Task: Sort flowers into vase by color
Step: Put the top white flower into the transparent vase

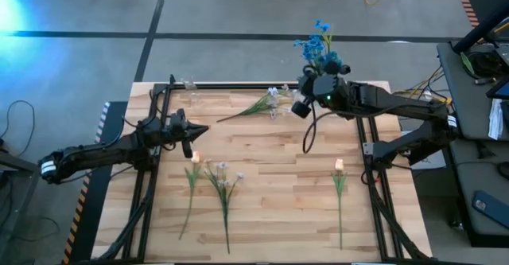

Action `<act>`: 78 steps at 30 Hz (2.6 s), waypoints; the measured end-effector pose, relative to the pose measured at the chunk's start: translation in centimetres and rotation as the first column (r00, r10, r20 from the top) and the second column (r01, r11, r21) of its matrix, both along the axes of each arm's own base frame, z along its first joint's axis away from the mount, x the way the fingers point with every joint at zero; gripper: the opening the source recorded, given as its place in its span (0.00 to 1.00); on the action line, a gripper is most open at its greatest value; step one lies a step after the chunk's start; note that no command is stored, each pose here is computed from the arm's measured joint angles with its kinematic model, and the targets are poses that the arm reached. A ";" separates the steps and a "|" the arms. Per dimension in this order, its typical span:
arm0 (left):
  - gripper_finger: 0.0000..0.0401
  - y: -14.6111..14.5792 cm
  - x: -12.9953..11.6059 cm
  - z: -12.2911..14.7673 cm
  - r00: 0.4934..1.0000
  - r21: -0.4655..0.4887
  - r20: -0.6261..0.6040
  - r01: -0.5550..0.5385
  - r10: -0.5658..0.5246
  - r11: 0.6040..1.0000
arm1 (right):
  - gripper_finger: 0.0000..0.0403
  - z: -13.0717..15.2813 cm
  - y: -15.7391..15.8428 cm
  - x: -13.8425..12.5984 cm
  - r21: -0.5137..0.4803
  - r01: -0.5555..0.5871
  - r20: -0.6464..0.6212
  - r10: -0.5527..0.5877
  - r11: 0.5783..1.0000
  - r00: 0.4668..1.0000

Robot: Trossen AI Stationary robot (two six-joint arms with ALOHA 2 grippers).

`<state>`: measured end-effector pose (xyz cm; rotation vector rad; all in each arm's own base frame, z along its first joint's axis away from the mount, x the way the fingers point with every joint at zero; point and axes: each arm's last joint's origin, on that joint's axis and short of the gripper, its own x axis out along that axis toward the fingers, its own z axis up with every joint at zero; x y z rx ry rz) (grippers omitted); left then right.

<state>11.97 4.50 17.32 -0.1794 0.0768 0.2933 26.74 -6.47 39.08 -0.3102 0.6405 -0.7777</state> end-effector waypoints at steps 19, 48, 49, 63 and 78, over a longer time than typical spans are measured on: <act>0.00 3.2 7.1 2.6 0.876 0.017 -0.445 0.217 -0.187 0.976 | 0.02 -9.0 7.0 1.4 0.112 -0.217 0.007 0.218 0.970 0.976; 0.24 15.9 21.0 1.8 0.581 -0.084 -0.793 0.192 -0.182 0.978 | 0.02 -19.9 8.5 -1.3 0.258 -0.203 0.193 0.155 0.944 0.969; 0.27 16.2 21.4 1.7 0.572 -0.092 -0.798 0.191 -0.187 0.977 | 0.02 -19.9 8.5 -1.3 0.258 -0.203 0.192 0.156 0.945 0.969; 0.53 19.6 24.7 -1.1 0.454 -0.209 -0.854 0.148 -0.254 0.967 | 0.02 -20.2 8.5 -1.5 0.259 -0.200 0.179 0.156 0.945 0.971; 0.19 20.3 24.4 -3.7 0.366 -0.219 -0.895 0.136 -0.254 0.966 | 0.02 -20.4 8.5 -1.6 0.259 -0.198 0.174 0.156 0.945 0.972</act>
